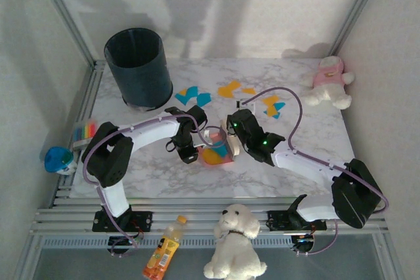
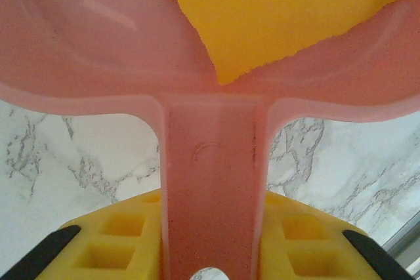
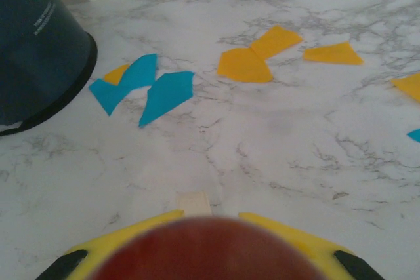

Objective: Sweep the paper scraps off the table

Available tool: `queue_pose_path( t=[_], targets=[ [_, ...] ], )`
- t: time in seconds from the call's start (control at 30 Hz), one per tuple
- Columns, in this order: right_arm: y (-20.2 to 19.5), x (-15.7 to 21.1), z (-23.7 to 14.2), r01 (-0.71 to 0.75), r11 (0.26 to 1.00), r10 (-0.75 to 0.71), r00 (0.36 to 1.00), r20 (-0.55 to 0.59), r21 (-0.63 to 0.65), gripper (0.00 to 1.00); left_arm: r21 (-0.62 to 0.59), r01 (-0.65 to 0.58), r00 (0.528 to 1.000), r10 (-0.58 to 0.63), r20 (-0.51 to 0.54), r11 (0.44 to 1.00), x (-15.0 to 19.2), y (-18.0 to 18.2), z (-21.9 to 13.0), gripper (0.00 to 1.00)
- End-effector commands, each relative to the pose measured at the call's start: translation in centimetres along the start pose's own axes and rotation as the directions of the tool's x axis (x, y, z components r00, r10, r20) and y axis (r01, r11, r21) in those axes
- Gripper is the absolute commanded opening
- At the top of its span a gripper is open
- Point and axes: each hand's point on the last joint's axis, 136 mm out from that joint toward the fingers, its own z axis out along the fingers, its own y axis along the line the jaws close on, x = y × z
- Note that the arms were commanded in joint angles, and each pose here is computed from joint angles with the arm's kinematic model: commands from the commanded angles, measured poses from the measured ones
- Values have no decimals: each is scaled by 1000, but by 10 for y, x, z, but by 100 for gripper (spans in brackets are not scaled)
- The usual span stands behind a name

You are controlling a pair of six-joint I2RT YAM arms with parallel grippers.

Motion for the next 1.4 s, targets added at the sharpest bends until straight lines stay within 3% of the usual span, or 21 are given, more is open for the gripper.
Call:
queue_pose_path(
  t=[0.0,0.47,0.73,0.93,1.37],
  targets=[
    [12,-2,-2,5,999,-4,1000,9,-53,0,-28,29,999,-30,-34,999,6,8,0,0],
    [-39,-30,-38,-50,988,31,991,127,148,0,-106,58,997,-51,63,993,-7,24,-14,0],
    [-77,-32,-54,-54,961,21,992,124,272,0,-127,132,975,-105,196,983,-22,37,-32,0],
    [-92,-28,-61,-30,945,-6,994,111,325,0,-118,199,928,-149,340,973,-38,49,-54,0],
    [-100,-22,-57,-31,938,0,996,89,345,0,7,353,757,-290,585,936,-68,77,-131,0]
  ],
)
